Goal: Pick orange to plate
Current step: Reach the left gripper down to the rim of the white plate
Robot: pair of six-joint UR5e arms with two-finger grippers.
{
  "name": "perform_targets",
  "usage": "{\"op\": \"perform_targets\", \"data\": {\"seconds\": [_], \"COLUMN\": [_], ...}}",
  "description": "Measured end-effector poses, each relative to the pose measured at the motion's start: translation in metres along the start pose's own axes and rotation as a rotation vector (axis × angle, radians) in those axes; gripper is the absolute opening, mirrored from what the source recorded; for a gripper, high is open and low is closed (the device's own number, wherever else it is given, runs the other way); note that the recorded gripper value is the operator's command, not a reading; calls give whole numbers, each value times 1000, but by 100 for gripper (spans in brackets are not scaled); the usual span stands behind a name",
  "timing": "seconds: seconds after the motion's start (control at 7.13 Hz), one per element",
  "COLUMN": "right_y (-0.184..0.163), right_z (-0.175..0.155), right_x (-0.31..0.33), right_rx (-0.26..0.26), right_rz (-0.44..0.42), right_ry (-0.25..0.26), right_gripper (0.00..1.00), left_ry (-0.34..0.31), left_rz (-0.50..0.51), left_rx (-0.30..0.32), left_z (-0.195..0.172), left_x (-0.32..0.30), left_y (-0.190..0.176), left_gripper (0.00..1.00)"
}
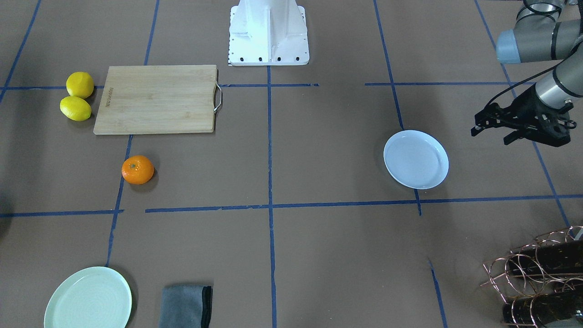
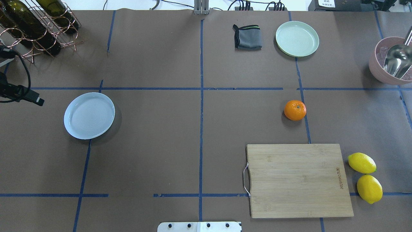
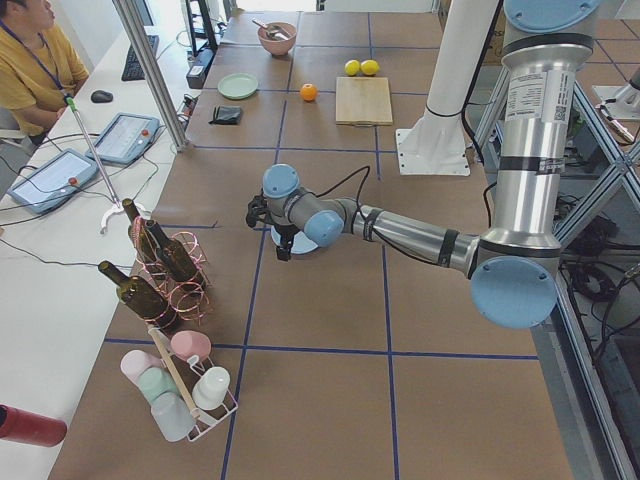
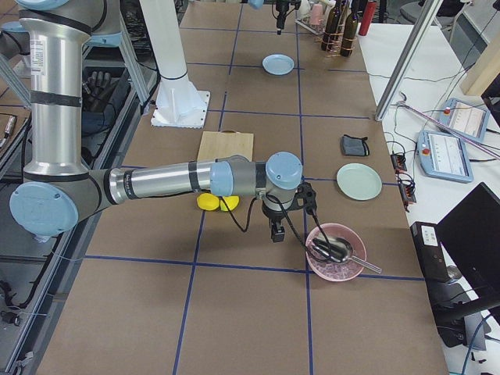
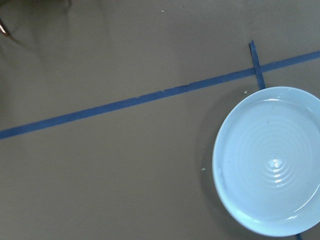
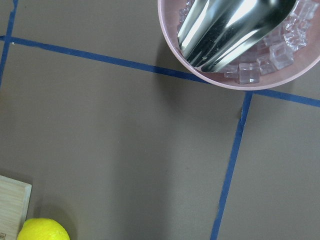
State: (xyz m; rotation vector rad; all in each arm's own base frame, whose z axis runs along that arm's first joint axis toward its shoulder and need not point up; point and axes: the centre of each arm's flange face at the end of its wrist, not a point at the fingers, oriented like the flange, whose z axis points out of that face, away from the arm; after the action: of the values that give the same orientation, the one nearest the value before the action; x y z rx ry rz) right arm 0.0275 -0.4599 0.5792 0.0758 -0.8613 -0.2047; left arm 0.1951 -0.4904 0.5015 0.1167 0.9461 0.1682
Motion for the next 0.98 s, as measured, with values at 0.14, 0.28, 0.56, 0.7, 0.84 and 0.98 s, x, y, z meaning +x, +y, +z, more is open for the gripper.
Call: {"op": "perform_targets", "data": {"seconds": [0.14,0.28,0.56,0.7,0.84,0.98], "right_y": [0,0,0,0,0,1], "right_z": [0,1,2,2,2,3], "right_x": [0,1,1,2,2,1], "right_rx": [0,-2,-3,-4,-4,-4], "right_rz": [1,3,6,8,9,10], "right_ry": [-1,-2,-2,-4,-7,-14], "right_gripper": [100,100,100,100,100,100], "left_ry": [-14,-36,-66,-67,-63,-57], "left_rz": [-36,-65,-102,-107,-113,-121], "left_rx": [8,18,9,4,-1,-9], "left_z": [14,29,63,82,96,107], "left_x": [18,34,29,17,12,16], "left_y": [-3,-5,-7,-7,-7,-8], "left_gripper": [100,100,97,93,84,45]}}
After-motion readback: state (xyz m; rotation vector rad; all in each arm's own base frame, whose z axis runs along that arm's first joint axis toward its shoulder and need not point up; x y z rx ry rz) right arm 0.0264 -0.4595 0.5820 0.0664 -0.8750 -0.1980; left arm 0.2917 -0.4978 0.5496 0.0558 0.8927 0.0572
